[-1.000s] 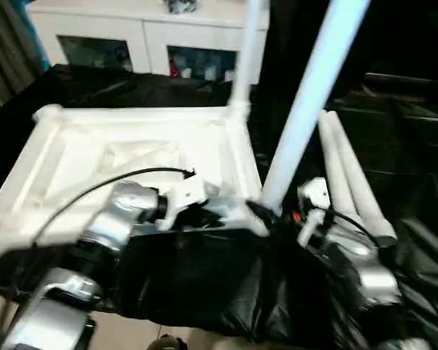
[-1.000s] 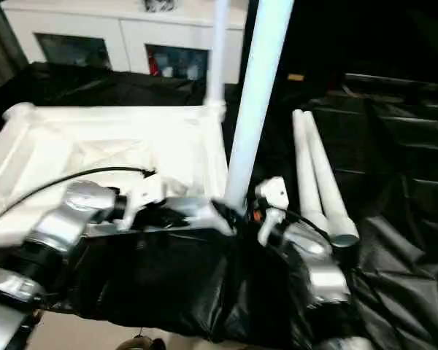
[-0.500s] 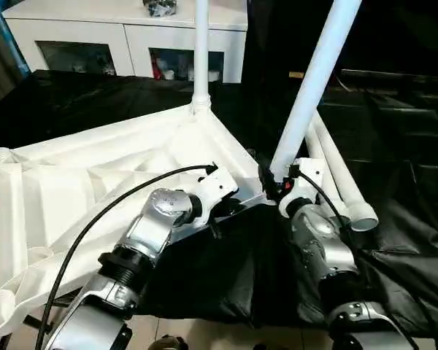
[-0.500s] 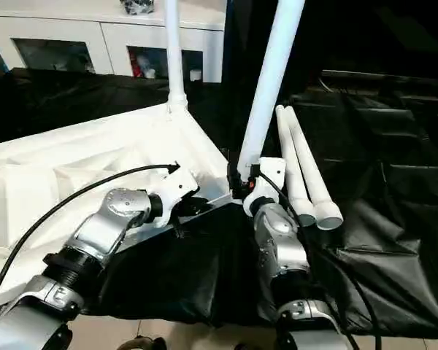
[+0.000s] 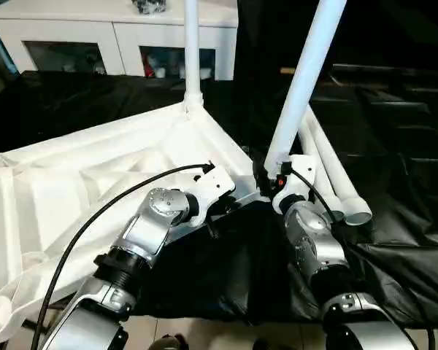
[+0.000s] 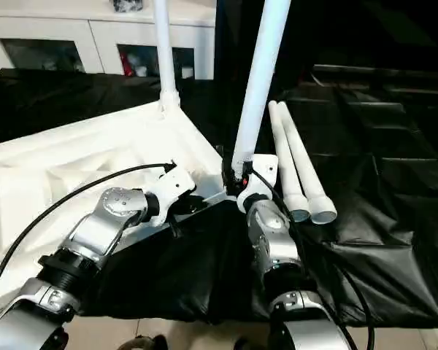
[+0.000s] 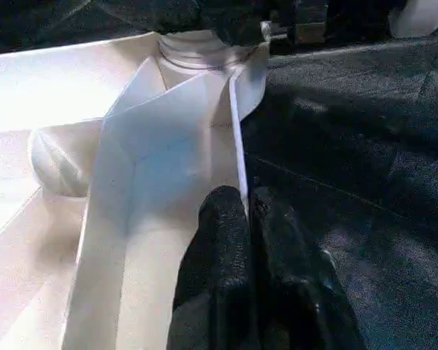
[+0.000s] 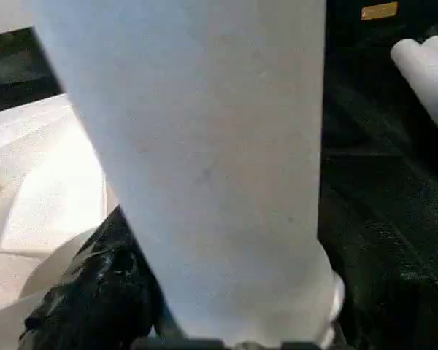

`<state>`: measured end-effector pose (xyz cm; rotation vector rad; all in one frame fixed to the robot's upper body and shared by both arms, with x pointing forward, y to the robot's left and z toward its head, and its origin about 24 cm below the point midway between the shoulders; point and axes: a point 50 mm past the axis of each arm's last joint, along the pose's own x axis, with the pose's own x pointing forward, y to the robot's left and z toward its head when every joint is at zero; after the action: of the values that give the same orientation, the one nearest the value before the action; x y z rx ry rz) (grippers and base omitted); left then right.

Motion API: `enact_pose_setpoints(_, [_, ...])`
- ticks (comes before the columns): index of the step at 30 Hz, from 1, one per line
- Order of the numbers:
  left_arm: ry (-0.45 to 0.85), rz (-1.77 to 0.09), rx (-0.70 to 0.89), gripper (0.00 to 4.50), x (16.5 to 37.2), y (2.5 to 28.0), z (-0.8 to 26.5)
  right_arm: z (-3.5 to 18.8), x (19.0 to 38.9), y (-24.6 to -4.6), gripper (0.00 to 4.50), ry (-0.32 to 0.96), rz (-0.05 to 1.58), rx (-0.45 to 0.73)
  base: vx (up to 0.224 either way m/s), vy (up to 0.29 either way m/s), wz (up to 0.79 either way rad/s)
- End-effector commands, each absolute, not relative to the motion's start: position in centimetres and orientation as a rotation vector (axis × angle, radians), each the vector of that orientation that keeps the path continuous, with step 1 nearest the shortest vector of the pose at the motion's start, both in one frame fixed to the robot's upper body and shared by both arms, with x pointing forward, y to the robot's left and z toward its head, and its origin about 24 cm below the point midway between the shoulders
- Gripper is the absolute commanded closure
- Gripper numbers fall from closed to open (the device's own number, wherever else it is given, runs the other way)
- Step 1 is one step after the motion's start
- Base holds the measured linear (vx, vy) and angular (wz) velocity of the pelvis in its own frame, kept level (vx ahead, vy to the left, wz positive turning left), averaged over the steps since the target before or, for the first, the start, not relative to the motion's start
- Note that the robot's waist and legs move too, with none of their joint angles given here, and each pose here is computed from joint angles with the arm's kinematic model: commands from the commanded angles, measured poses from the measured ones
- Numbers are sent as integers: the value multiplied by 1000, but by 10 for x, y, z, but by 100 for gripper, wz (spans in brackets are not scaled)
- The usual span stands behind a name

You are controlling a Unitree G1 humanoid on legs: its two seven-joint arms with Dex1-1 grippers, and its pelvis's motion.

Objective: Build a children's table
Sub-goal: Rotate leg to tighten

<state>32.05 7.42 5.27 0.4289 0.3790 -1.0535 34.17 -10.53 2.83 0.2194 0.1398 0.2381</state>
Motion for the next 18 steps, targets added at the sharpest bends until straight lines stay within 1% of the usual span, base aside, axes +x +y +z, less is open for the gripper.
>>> enact_pose_setpoints(1, [380, -1225, 430, 450, 303, 50, 45, 11, 335, -102, 94, 229, 268, 203, 0, 0, 0])
enact_pose_setpoints(2, [379, -1225, 430, 450, 304, 50, 45, 12, 335, -102, 81, 225, 270, 199, 0, 0, 0])
enact_pose_setpoints(3, [375, -1230, 433, 450, 304, 55, 45, 20, 337, -107, 81, 173, 272, 150, 0, 0, 0])
enact_pose_setpoints(6, [374, -1241, 438, 450, 303, 61, 46, 28, 338, -113, 81, 122, 292, 133, 73, 5, -10])
enact_pose_setpoints(9, [372, -1257, 446, 450, 302, 66, 46, 32, 337, -116, 81, 93, 336, 120, 0, 0, 0])
enact_pose_setpoints(10, [366, -1281, 458, 450, 302, 71, 46, 38, 332, -119, 81, 64, 414, 100, 50, -14, 6])
enact_pose_setpoints(13, [365, -1324, 460, 450, 300, 77, 46, 43, 324, -124, 81, 39, 533, 53, 57, -18, 6])
enact_pose_setpoints(18, [378, -1380, 483, 450, 299, 88, 46, 49, 310, -136, 81, 34, 692, -21, 69, -24, 7])
